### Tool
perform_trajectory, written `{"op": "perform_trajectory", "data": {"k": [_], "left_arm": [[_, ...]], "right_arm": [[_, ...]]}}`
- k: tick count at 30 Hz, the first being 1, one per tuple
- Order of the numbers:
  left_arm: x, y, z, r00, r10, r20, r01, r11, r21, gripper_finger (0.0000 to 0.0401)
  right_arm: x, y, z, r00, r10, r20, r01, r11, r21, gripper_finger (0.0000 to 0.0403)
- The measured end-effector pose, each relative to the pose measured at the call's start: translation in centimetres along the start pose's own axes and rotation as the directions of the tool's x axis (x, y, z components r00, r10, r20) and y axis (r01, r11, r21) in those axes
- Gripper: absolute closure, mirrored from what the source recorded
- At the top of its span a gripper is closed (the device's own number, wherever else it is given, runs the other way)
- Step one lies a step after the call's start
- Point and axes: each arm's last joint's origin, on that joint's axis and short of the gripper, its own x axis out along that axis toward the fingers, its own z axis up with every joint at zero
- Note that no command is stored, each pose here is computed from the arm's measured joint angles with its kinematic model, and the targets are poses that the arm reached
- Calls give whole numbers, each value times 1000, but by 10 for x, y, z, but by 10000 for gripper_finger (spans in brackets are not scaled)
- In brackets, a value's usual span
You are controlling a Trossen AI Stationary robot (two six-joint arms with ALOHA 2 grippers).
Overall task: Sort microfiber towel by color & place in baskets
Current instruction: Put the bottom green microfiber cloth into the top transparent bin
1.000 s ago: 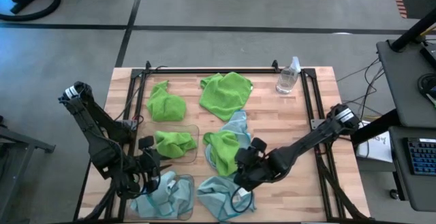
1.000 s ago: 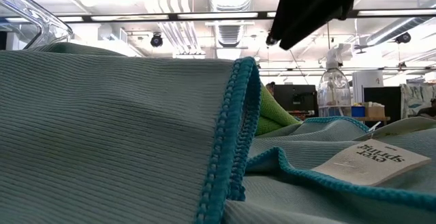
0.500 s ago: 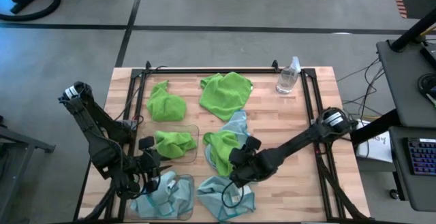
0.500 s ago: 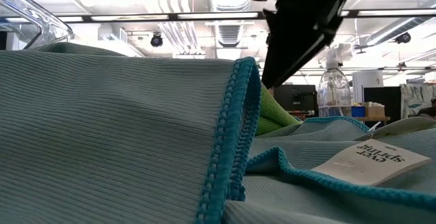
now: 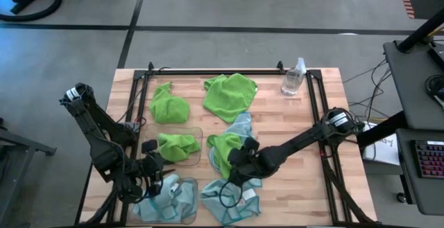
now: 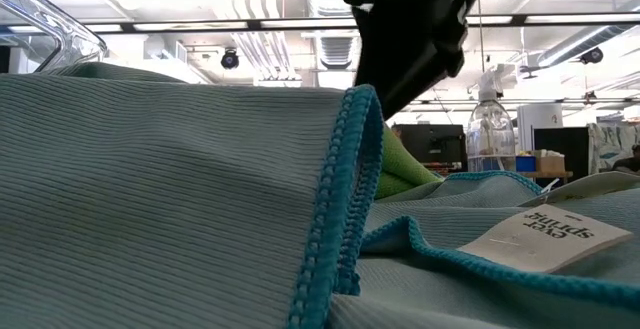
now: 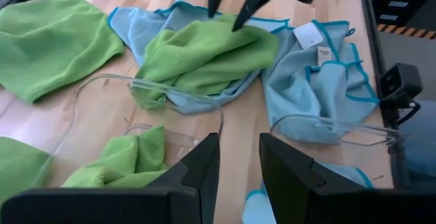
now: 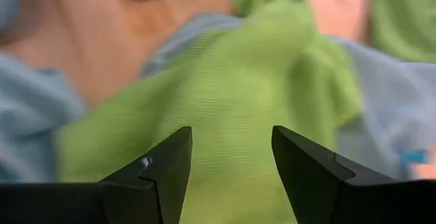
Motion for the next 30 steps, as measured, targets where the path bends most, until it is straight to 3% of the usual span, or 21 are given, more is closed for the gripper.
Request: {"op": "perform_trajectory", "data": {"k": [6, 30], "left_arm": [[0, -2, 1, 1000, -27, -9, 27, 1000, -17, 312], [0, -3, 1, 999, -33, -4, 33, 999, -24, 312]], "right_arm": [[-1, 8, 3, 988, 148, -34, -148, 989, 1, 204], [4, 2, 0, 992, 111, -59, -111, 994, -2, 204]]}}
